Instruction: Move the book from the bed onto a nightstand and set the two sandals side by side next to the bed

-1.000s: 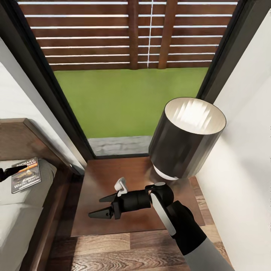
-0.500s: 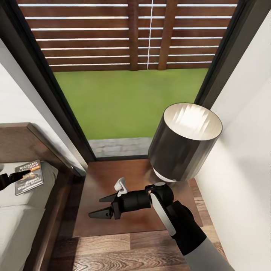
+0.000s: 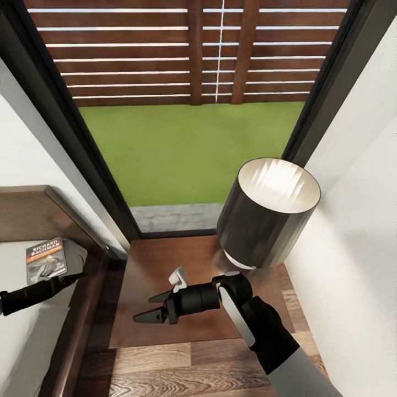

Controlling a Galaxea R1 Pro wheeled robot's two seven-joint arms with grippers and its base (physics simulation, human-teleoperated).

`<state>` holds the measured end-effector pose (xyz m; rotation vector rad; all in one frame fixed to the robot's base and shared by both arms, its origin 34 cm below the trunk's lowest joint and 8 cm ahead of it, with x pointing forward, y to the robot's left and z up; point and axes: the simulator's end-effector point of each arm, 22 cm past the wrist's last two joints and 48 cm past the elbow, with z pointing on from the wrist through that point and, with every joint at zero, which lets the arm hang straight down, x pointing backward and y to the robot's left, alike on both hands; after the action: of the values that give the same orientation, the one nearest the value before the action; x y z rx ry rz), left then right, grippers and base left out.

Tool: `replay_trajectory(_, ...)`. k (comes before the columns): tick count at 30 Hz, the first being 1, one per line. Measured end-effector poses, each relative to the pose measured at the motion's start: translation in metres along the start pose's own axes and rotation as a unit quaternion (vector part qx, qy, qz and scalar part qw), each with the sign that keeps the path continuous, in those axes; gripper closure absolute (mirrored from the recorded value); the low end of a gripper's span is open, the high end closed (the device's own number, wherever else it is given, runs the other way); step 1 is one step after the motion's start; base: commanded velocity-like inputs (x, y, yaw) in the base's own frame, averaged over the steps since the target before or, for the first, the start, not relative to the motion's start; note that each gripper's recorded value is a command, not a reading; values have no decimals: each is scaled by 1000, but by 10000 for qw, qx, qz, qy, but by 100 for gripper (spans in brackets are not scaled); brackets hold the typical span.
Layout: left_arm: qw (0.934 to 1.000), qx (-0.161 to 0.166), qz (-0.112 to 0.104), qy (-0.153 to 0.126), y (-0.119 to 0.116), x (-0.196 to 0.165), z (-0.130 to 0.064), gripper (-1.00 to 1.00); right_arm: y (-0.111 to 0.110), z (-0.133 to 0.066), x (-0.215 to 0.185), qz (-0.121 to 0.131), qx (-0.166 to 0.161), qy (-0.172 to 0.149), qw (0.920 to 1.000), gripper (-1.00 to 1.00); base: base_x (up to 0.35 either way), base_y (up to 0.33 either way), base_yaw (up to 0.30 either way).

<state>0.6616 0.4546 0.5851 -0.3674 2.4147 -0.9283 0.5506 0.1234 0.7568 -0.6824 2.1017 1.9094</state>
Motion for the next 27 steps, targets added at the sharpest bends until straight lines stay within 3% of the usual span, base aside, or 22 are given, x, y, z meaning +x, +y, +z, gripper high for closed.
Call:
replay_trajectory(14,9948,990,-213,50,-61,-4,-12,-100,18,-4,-11,54,18,6,10000,-100,0,0,0)
replay_trajectory(20,9900,1302,-502,205,-90,23,14,-100,26,-5,-16,53,23,6,10000,-100,0,0,0)
replay_trajectory(23,9821,1716,-668,387,-134,53,55,-100,30,-6,-18,52,26,8,10000,-100,0,0,0)
replay_trajectory(27,9774,1926,-745,451,-160,63,69,-100,36,-7,-22,51,24,4,10000,-100,0,0,0)
